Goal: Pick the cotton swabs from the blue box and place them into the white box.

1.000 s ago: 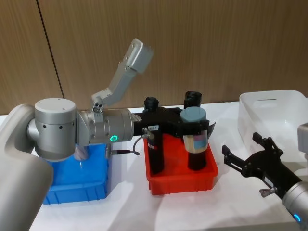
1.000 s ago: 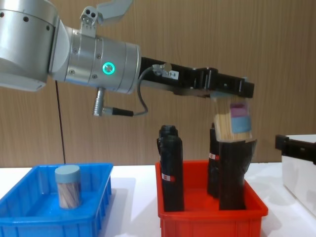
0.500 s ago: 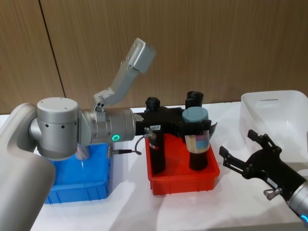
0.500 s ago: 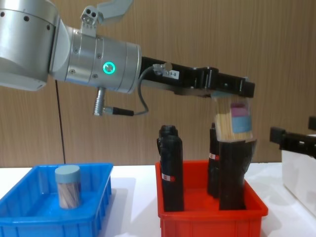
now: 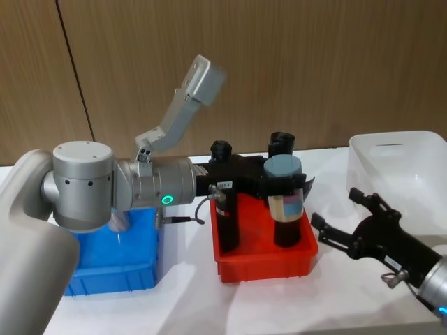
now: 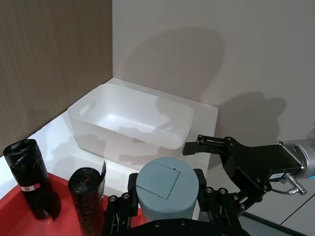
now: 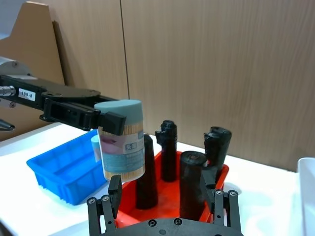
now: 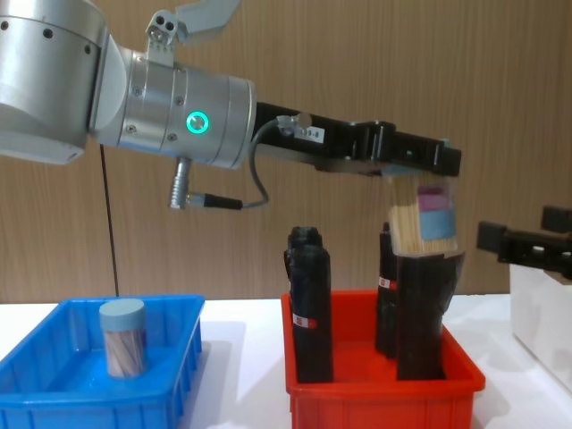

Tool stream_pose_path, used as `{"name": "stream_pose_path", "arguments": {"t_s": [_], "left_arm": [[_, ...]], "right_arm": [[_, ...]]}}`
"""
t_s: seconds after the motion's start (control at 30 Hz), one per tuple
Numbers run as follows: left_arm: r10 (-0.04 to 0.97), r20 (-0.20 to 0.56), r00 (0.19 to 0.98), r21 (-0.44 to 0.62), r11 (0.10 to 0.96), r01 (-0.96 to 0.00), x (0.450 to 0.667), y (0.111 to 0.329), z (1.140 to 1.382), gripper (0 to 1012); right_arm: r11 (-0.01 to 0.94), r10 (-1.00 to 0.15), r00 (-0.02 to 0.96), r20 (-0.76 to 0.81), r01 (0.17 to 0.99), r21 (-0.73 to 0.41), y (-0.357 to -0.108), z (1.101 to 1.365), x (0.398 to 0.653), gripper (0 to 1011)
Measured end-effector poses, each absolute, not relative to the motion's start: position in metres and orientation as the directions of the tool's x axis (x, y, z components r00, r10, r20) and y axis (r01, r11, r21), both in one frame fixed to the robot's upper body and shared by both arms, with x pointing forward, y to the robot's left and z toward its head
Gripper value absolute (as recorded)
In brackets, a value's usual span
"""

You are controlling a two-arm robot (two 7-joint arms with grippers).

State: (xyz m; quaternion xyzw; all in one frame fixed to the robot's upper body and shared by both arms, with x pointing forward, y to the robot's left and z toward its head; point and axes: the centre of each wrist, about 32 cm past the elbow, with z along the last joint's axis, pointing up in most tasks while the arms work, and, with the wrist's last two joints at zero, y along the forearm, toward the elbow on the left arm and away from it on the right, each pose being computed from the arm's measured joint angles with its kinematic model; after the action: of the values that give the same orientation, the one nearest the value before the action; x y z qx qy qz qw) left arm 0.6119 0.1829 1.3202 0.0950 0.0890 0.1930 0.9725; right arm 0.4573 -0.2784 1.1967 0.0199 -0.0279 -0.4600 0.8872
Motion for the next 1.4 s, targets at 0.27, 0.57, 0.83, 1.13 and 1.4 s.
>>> {"name": "stream_pose_path", "arguments": {"t_s": [0.27, 0.57, 0.83, 1.13, 1.4], "left_arm": [[0.392, -0.136, 0.910, 0.219, 0.908, -0.358, 0.612, 0.183, 1.320, 668], [0.392, -0.136, 0.910, 0.219, 0.907, -0.359, 0.612, 0.183, 1.320, 668], [0.392, -0.136, 0.910, 0.219, 0.907, -0.359, 0.612, 0.183, 1.320, 668], [0.392, -0.136, 0.910, 0.219, 0.907, -0.359, 0.612, 0.183, 1.320, 668], [0.392, -0.136, 0.910, 0.219, 0.907, -0.359, 0.612, 0.183, 1.320, 668]], "right_arm": [[0.604, -0.797, 0.604, -0.008, 0.797, -0.004, -0.273, 1.202, 0.462, 1002], [0.628, -0.778, 0.628, -0.038, 0.774, -0.078, -0.263, 1.206, 0.469, 1002], [0.641, -0.767, 0.640, -0.052, 0.760, -0.109, -0.256, 1.209, 0.474, 1002], [0.648, -0.760, 0.647, -0.054, 0.752, -0.118, -0.252, 1.214, 0.477, 1002], [0.654, -0.756, 0.653, -0.052, 0.747, -0.121, -0.251, 1.218, 0.477, 1002]]}}
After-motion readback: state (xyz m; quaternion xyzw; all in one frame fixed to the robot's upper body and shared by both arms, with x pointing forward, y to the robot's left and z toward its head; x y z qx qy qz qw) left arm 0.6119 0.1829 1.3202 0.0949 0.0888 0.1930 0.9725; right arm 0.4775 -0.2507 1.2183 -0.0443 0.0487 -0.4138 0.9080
